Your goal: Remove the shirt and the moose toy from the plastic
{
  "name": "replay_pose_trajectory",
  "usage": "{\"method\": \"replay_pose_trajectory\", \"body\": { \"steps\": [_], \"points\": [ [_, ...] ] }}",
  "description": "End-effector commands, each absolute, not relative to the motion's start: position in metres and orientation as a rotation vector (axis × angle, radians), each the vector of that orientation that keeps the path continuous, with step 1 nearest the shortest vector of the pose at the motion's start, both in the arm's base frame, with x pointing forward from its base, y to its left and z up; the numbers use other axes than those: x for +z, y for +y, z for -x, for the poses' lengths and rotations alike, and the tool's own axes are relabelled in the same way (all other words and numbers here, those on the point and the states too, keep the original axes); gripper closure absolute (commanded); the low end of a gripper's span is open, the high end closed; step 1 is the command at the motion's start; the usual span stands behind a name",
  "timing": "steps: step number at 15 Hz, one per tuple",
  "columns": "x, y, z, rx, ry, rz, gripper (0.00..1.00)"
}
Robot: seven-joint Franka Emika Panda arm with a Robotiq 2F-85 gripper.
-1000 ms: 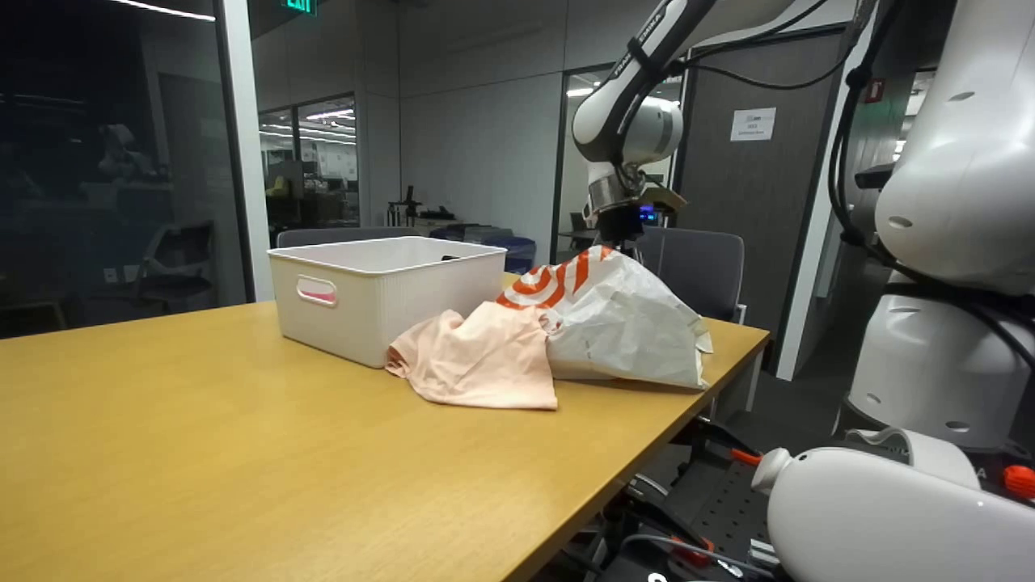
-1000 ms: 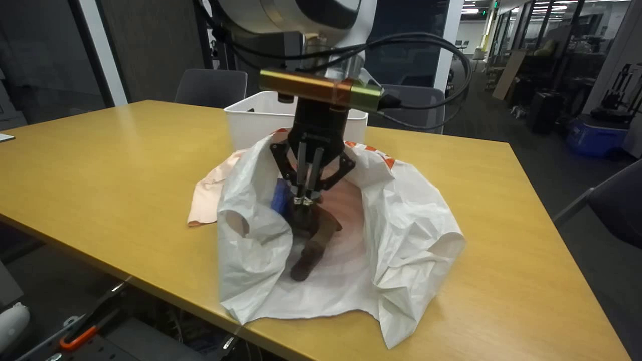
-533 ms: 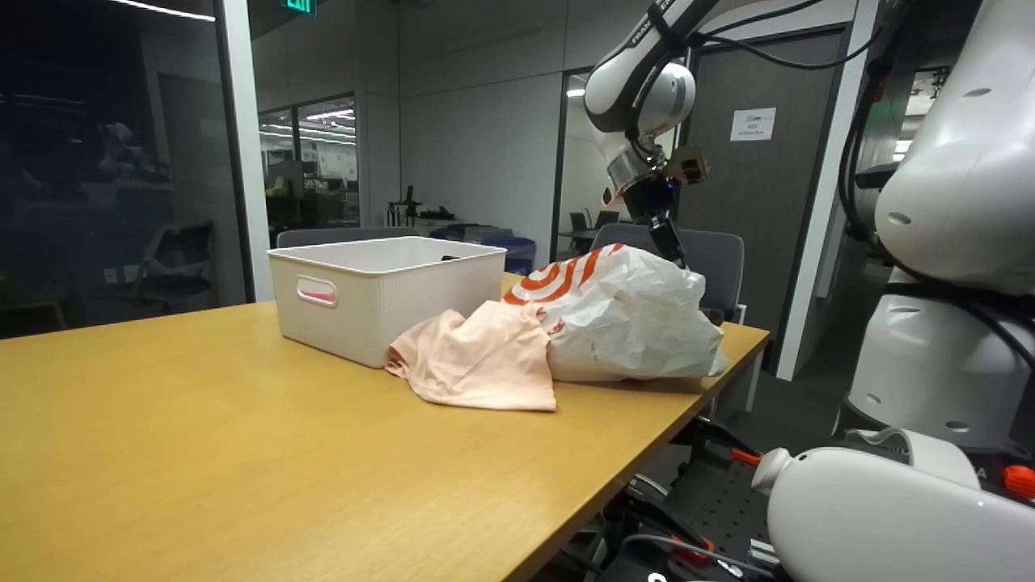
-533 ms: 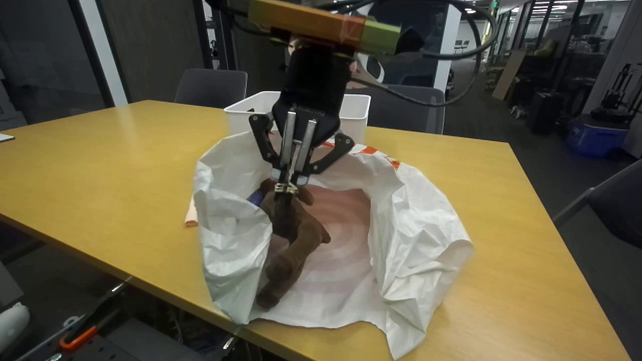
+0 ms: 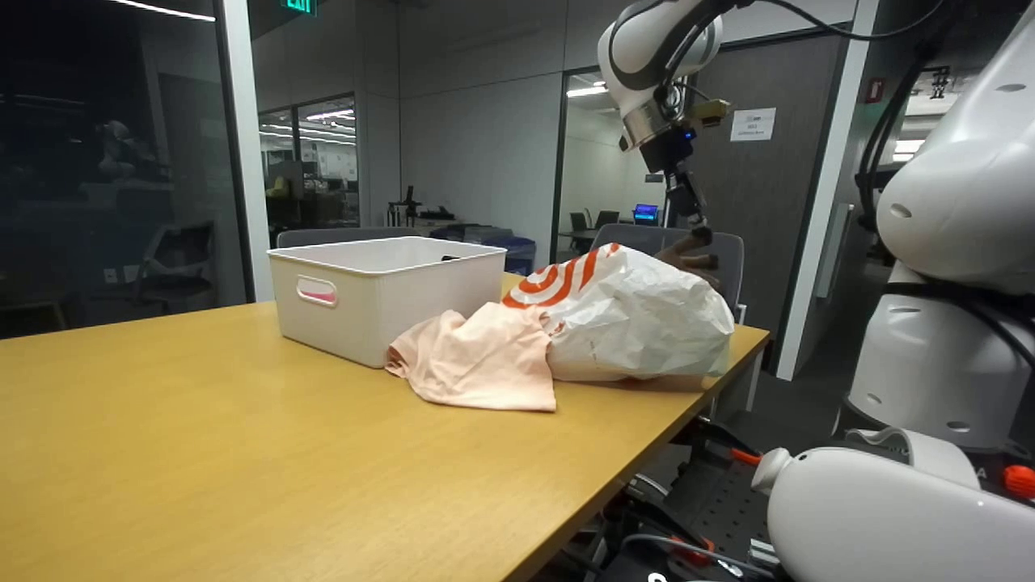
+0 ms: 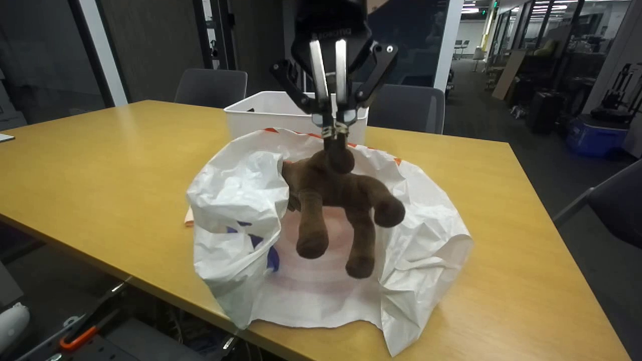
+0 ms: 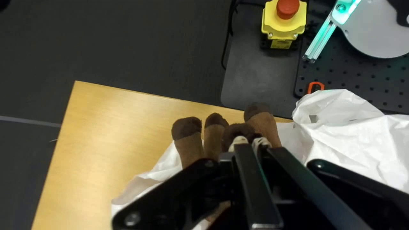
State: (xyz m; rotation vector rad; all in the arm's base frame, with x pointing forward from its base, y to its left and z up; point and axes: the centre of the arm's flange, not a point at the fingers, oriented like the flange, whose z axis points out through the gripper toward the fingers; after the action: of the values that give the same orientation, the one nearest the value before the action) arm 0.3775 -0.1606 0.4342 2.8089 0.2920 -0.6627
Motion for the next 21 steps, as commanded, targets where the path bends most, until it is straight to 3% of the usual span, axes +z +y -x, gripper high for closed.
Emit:
{"method": "replay_pose_trajectory", "body": {
  "steps": [1,6,10,21],
  "points": [
    [0.495,-0.143,-0.358,-0.447,0.199,-2.732,0.98],
    [0.563,-0.117,-0.341,-0.198,0.113,-2.603,0.98],
    [0.569,-0.086,-0.339,-0.094,0.144,-2.412,0.98],
    [0.499,-0.133,-0.328,-0.255,0.105,-1.823,0.98]
  ]
}}
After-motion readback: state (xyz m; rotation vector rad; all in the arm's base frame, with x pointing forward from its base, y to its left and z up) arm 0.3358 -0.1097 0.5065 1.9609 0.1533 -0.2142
